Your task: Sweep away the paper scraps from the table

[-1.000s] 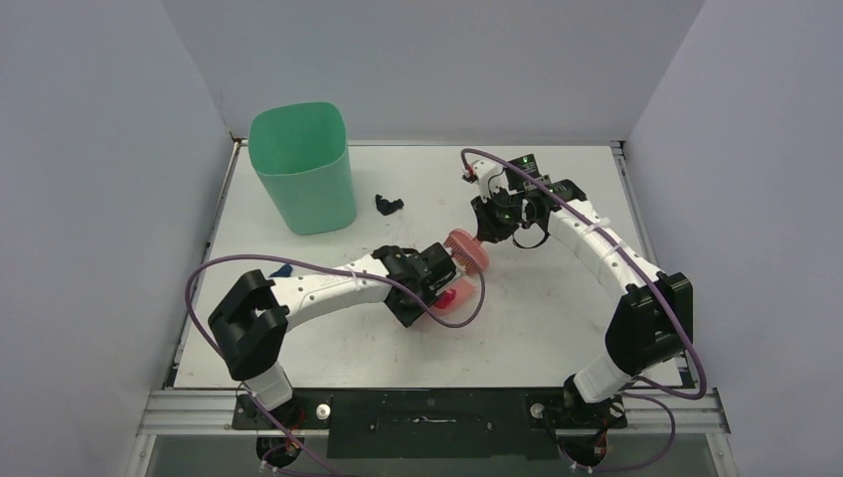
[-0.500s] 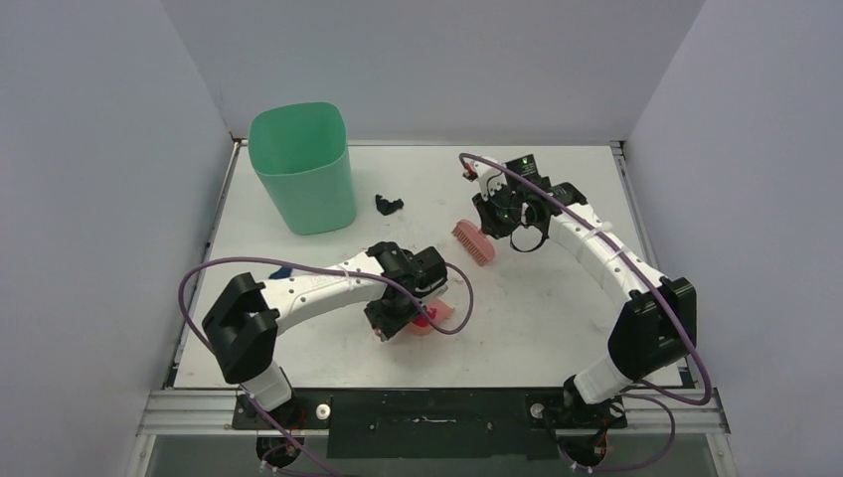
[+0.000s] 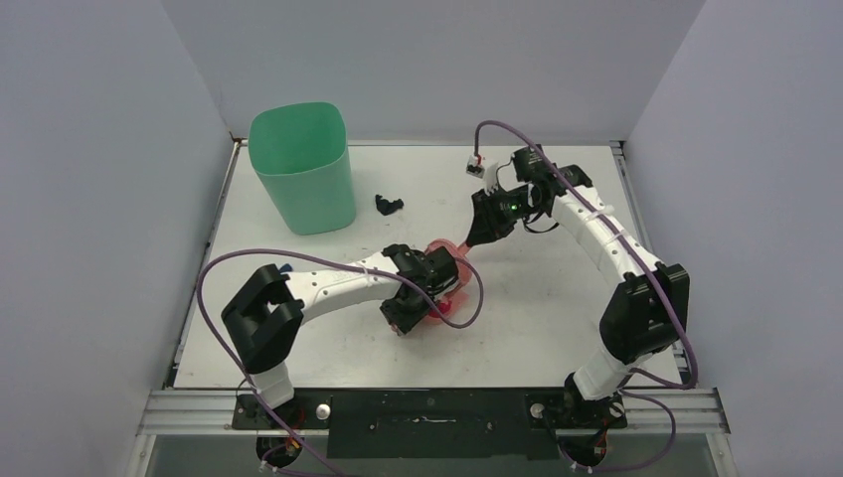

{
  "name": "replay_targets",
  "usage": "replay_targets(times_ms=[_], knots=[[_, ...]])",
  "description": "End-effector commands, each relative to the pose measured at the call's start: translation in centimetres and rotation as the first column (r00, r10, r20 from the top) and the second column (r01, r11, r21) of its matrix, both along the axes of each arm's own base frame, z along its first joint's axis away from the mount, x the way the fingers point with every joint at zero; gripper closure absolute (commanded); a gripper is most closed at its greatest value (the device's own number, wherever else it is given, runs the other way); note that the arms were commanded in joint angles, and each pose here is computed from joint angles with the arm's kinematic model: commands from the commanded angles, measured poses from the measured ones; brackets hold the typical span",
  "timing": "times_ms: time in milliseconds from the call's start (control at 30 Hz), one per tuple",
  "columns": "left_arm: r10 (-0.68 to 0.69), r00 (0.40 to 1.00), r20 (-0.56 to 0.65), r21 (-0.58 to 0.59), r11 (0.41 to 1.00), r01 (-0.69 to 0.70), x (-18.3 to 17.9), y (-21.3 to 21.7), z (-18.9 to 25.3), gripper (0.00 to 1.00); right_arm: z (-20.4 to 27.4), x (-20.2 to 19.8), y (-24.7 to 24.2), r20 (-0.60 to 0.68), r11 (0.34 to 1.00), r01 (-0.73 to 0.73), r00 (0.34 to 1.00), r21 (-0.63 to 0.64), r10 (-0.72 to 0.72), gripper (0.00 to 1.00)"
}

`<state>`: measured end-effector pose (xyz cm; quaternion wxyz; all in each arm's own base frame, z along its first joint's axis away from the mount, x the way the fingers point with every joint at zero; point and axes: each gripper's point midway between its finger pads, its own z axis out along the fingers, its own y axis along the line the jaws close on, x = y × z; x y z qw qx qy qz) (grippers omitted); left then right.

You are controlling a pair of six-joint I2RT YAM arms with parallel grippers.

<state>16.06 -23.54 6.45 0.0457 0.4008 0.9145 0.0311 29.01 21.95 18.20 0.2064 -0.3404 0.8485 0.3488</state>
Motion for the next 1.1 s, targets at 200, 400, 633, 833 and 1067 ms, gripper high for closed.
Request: replay_targets(times_ms=[200,400,633,833,1067], knots=[[0.214,0.969,0.125,-0.197,0.962,-0.187,0.8,-0.4,1.1,1.00,8.2,5.4,-2.1,0.248,0.998,-0.040,0.968,0.040,0.029,0.95],[0.328,0.928,0.176,-0.180,0.938,-0.297,1.2,2.2,2.3,1.00,8.7,11.8,-3.3,0.525,0.980,0.083,0.851,-0.181,0.025,0.95],[0.445,0.880,0.167,-0.185,0.890,-0.416,0.2,4.7,3.2,1.00,9.9,18.2,1.2,0.738,0.917,0.179,0.656,-0.357,0.160,0.95],[0.524,0.847,0.092,-0.162,0.847,-0.506,-1.9,6.9,2.1,1.00,8.9,22.5,6.5,0.802,0.888,0.201,0.542,-0.415,0.252,0.95],[0.561,0.825,0.067,-0.148,0.824,-0.547,-2.4,8.5,1.5,1.00,3.5,24.0,11.2,0.770,0.878,0.096,0.531,-0.469,0.354,0.95]])
